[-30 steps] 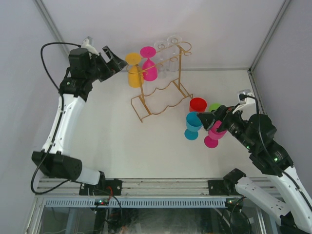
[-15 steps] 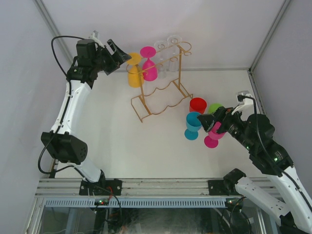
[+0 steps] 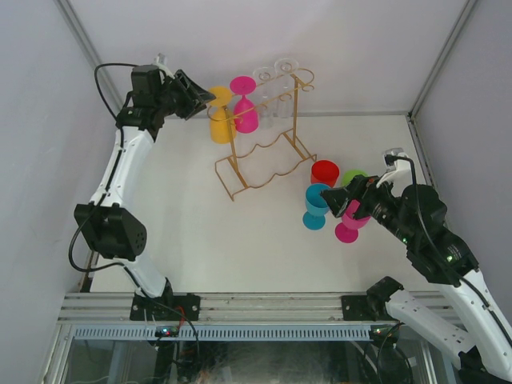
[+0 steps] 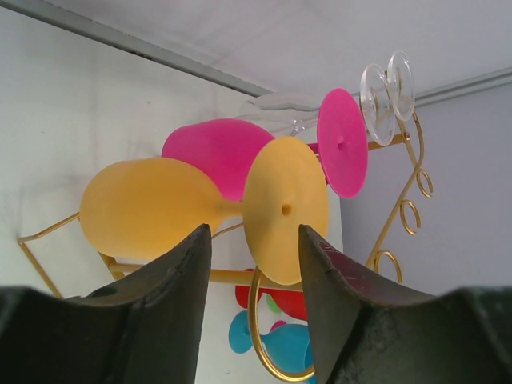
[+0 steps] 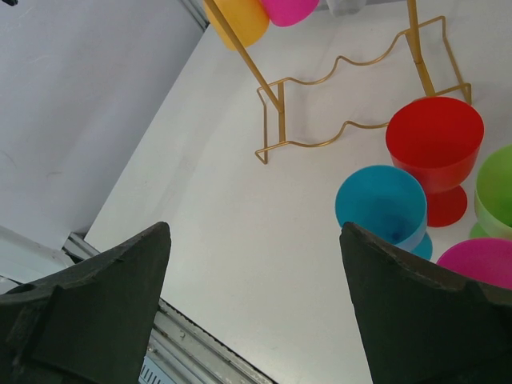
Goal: Take the wine glass off the wine glass rack
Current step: Pick up the wine glass from the wine rack.
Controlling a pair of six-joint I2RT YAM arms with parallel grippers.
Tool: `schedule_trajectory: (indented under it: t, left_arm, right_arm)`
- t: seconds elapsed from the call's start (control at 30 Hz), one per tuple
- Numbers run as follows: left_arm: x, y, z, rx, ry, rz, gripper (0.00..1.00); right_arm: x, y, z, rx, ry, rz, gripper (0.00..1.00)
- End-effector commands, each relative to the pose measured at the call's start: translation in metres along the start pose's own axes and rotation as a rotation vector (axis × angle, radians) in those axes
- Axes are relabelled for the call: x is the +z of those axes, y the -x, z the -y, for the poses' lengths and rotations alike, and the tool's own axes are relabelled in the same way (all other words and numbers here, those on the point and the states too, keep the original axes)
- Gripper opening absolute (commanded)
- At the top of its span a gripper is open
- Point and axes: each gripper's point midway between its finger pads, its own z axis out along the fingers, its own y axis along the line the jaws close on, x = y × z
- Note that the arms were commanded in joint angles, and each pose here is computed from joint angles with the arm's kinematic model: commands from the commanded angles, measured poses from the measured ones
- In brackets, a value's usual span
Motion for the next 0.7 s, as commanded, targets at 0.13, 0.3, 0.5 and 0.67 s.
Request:
schedule_trajectory:
  t: [0.13, 0.3, 0.5, 0.67]
  left_arm:
    - [-0.007, 0.022, 0.02, -0.025, -0.093, 0.05, 0.43]
    - [-0.002, 0.018, 0.021, -0.048, -0.122, 0.035, 0.36]
    - [0.005, 0.014, 0.015, -0.071, -0.12, 0.014, 0.3]
    - [0.006, 0.012, 0.012, -0.072, -0.114, 0.008, 0.24]
  right_arm:
    - [-0.009, 0.016, -0.008, 0.003, 0.023, 0.043, 0.86]
    - [-0.008, 0.014, -0.007, 0.004, 0.015, 0.036, 0.86]
    - [-0.009, 0.016, -0.007, 0.002, 0.016, 0.044, 0.86]
    - [-0.01, 0.015, -0.006, 0.001, 0.011, 0.042, 0.86]
